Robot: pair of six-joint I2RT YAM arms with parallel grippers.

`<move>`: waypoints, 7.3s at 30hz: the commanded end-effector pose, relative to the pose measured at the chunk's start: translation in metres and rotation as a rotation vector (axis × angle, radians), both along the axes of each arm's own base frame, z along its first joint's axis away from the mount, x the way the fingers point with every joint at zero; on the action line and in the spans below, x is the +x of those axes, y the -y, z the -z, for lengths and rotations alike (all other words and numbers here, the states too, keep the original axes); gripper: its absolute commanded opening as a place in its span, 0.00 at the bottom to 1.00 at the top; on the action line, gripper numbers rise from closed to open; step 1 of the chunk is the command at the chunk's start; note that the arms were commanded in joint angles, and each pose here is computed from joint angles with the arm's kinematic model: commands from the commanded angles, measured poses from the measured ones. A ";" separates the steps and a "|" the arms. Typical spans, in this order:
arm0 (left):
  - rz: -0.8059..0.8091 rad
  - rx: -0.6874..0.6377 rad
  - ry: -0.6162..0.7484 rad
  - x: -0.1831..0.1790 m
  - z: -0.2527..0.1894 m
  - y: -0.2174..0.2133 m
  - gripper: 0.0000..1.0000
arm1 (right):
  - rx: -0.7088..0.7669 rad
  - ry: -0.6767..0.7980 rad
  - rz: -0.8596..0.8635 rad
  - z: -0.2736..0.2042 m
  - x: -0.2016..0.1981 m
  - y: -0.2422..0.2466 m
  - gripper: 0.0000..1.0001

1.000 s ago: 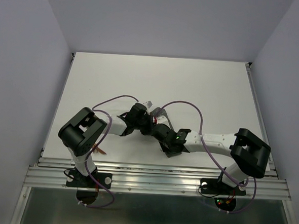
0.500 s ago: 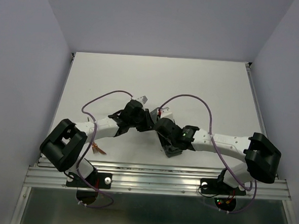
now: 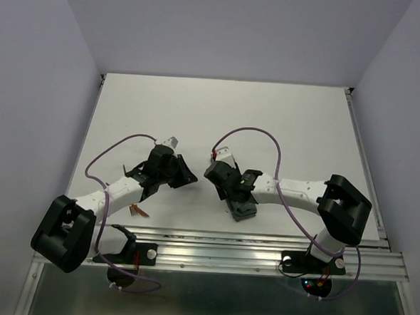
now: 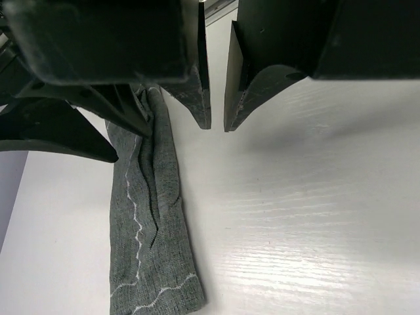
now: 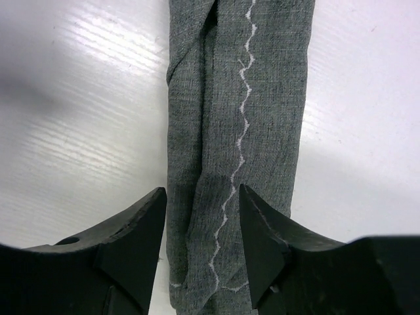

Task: Fold the napkin into a case and place the utensils inside
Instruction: Smooth out the smaller rectangle-folded napkin at the center of the board.

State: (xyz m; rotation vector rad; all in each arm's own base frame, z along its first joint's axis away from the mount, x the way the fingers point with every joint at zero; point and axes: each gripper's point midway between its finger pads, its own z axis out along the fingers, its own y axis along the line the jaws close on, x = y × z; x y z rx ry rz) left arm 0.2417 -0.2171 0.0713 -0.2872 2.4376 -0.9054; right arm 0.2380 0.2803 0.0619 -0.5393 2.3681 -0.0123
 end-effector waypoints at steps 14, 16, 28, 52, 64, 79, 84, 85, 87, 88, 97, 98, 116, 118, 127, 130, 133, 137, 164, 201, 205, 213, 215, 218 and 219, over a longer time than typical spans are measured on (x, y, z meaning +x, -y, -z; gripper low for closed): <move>0.046 -0.058 0.034 0.016 -0.009 0.013 0.22 | -0.038 0.045 0.134 0.008 0.043 0.004 0.38; 0.054 -0.063 0.054 0.026 -0.014 0.019 0.20 | -0.039 0.045 0.136 0.011 0.043 0.004 0.37; 0.097 -0.106 0.037 0.060 -0.010 0.049 0.11 | 0.036 0.080 0.128 -0.012 0.048 -0.006 0.38; 0.115 -0.090 -0.033 0.081 0.022 0.065 0.07 | 0.104 -0.012 0.100 0.010 0.080 -0.029 0.37; 0.124 -0.086 -0.047 0.081 0.031 0.067 0.07 | 0.108 -0.005 0.121 0.015 0.084 -0.025 0.11; 0.131 -0.092 -0.065 0.085 0.042 0.071 0.06 | 0.201 0.021 0.046 -0.019 0.081 -0.037 0.06; 0.130 -0.092 -0.068 0.084 0.042 0.071 0.06 | 0.200 0.012 0.032 -0.018 0.079 -0.039 0.05; 0.130 -0.091 -0.066 0.085 0.041 0.070 0.06 | 0.207 0.002 0.024 -0.017 0.078 -0.041 0.05; 0.128 -0.091 -0.065 0.084 0.040 0.070 0.06 | 0.206 -0.012 0.011 -0.013 0.076 -0.043 0.05; 0.128 -0.091 -0.065 0.084 0.040 0.070 0.06 | 0.201 -0.017 0.010 -0.010 0.076 -0.043 0.06; 0.091 -0.067 -0.017 0.088 0.017 0.062 0.06 | 0.149 -0.055 0.016 0.024 0.074 -0.040 0.06; 0.089 -0.064 -0.013 0.088 0.015 0.061 0.06 | 0.150 -0.052 0.015 0.023 0.074 -0.040 0.06; 0.088 -0.008 0.042 0.112 0.001 0.057 0.04 | 0.394 0.024 0.147 -0.053 0.113 -0.024 0.33; 0.092 -0.002 0.031 0.116 0.007 0.058 0.03 | 0.421 0.005 0.199 -0.050 0.123 -0.014 0.22; 0.095 0.004 0.029 0.123 0.009 0.058 0.03 | 0.455 -0.108 0.216 -0.021 0.134 -0.018 0.08; 0.093 0.006 0.030 0.122 0.009 0.057 0.04 | 0.462 -0.123 0.198 -0.017 0.133 -0.023 0.08; 0.092 0.005 0.037 0.121 0.006 0.056 0.03 | 0.457 -0.132 0.197 -0.010 0.134 -0.025 0.07; 0.089 0.012 0.051 0.121 0.001 0.053 0.03 | 0.471 -0.151 0.179 -0.004 0.135 -0.032 0.07; 0.102 0.091 0.088 0.110 -0.005 0.034 0.04 | 0.472 -0.066 0.157 -0.026 0.126 -0.037 0.07; 0.196 0.046 0.014 0.105 0.034 0.054 0.03 | 0.456 -0.213 0.045 0.033 0.110 -0.082 0.07; 0.200 0.045 0.010 0.101 0.036 0.053 0.03 | 0.491 -0.262 0.028 0.043 0.102 -0.091 0.07; 0.199 0.040 0.008 0.099 0.035 0.052 0.03 | 0.505 -0.234 0.016 0.029 0.103 -0.089 0.07; 0.185 0.035 0.022 0.102 0.027 0.052 0.03 | 0.501 -0.219 0.018 0.023 0.104 -0.087 0.07; 0.164 0.014 0.087 0.108 -0.002 0.052 0.03 | 0.484 -0.206 0.019 0.020 0.102 -0.081 0.07; 0.160 0.007 0.111 0.109 -0.013 0.052 0.03 | 0.478 -0.200 0.010 0.017 0.099 -0.081 0.07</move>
